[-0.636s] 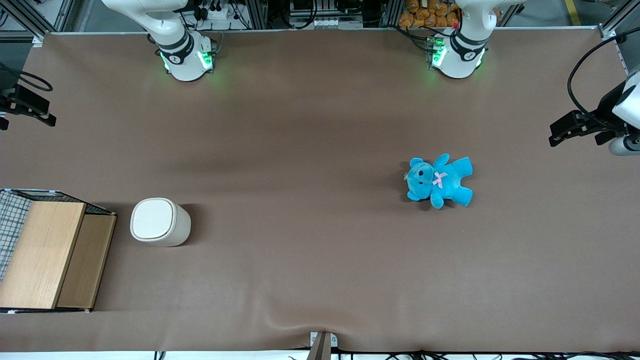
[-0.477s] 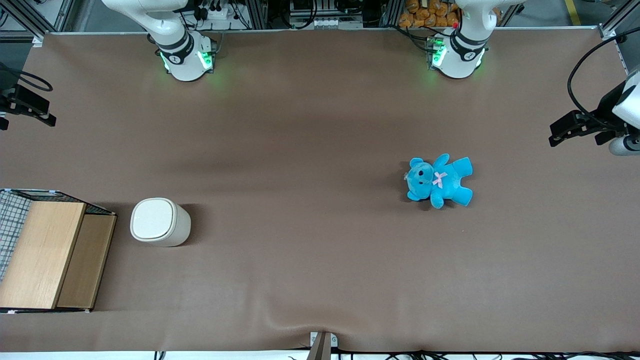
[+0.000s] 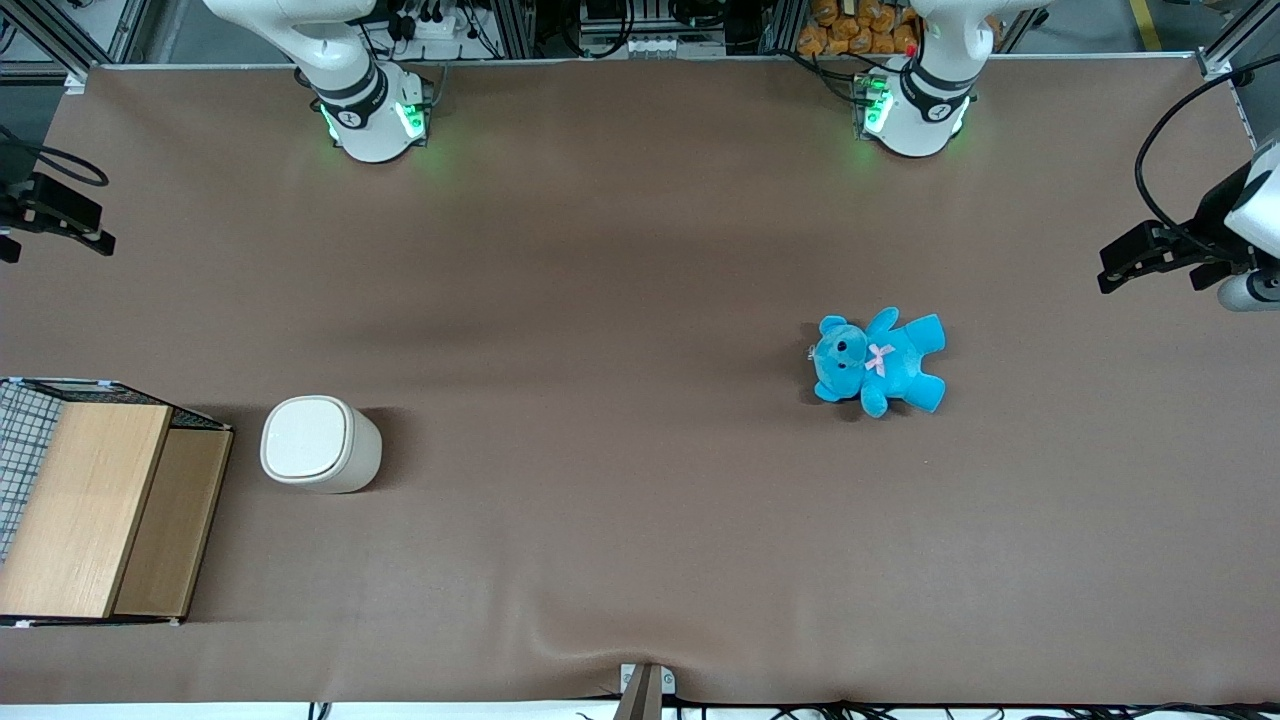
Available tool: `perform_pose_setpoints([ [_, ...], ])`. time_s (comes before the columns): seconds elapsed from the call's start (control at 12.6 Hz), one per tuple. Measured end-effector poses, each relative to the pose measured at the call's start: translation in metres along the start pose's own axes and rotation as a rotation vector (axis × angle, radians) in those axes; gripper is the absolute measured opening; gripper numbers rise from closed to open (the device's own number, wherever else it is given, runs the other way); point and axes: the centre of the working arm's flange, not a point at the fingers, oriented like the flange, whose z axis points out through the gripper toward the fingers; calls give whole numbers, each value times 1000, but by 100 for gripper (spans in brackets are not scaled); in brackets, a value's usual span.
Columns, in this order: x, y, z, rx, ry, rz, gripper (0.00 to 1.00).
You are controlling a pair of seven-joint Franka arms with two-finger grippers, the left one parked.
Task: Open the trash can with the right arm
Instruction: 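Move the right gripper toward the white trash can lid, then lower the right gripper onto the lid edge of the white trash can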
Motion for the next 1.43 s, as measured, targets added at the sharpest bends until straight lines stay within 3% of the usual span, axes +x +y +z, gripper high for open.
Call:
perform_pose_setpoints([
  [0.72, 35, -6, 56, 3, -82, -14, 100],
  [0.79, 40, -11, 63, 2, -86, -22, 93],
  [0.87, 45, -15, 69, 1, -89, -29, 93],
  [1.43, 97, -32, 130, 18, -38, -56, 9],
])
